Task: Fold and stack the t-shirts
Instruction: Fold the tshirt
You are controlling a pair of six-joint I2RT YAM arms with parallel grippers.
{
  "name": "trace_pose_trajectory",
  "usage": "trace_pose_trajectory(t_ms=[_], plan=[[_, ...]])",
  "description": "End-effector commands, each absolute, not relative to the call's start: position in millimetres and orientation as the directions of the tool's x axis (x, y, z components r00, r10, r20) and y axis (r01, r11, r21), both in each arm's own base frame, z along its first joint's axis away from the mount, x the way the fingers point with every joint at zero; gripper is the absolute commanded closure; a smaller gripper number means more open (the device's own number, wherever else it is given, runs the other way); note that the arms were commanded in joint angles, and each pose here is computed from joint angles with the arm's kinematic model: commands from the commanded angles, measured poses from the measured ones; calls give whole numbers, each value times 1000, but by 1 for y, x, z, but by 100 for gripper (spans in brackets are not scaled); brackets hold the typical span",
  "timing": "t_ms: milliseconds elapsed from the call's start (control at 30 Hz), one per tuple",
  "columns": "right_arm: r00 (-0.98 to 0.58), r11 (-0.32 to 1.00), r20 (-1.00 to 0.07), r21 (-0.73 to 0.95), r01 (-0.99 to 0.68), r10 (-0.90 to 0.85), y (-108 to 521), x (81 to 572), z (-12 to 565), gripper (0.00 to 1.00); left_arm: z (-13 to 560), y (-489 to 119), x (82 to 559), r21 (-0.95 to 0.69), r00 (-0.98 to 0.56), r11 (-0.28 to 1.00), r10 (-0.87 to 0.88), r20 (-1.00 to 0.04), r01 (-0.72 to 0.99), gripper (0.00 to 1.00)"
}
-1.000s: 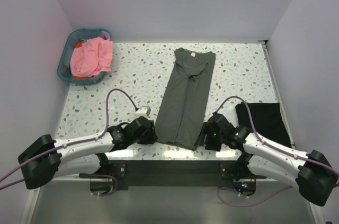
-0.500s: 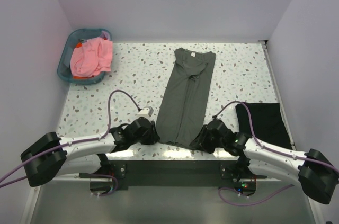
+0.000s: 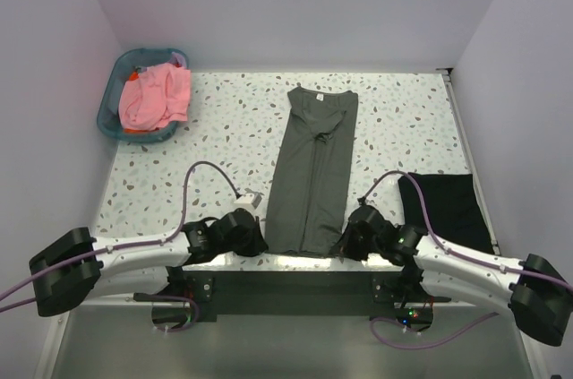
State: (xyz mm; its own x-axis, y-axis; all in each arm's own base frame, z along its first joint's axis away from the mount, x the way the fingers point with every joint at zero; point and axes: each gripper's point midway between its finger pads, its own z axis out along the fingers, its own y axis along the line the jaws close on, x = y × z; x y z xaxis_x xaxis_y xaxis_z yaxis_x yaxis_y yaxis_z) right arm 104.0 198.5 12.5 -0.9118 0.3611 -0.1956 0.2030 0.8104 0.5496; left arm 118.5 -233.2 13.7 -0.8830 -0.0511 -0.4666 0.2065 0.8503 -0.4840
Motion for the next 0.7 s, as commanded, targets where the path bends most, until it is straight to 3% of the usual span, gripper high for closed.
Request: trace_pose_trajectory(t_ms=[0,200,367,667], plan=[[-935,916,-231,361,174,269,155,82,-8,100,13,-228,104,-482,-901,857,-50,-430,183,100],[-898,920,-382,388,60,219,172,116,37,100,41,-244,131,-441,-859,868,-33,-511,228,100],[-873,949,-466,314,-15,141,189,147,63,100,81,-266,178,-463,-814,852,-78,-575,246,100],[-766,950,-608,311,9,207,204,222,112,100,131,-278,261,-484,-731,856,-211,-649,184,100]])
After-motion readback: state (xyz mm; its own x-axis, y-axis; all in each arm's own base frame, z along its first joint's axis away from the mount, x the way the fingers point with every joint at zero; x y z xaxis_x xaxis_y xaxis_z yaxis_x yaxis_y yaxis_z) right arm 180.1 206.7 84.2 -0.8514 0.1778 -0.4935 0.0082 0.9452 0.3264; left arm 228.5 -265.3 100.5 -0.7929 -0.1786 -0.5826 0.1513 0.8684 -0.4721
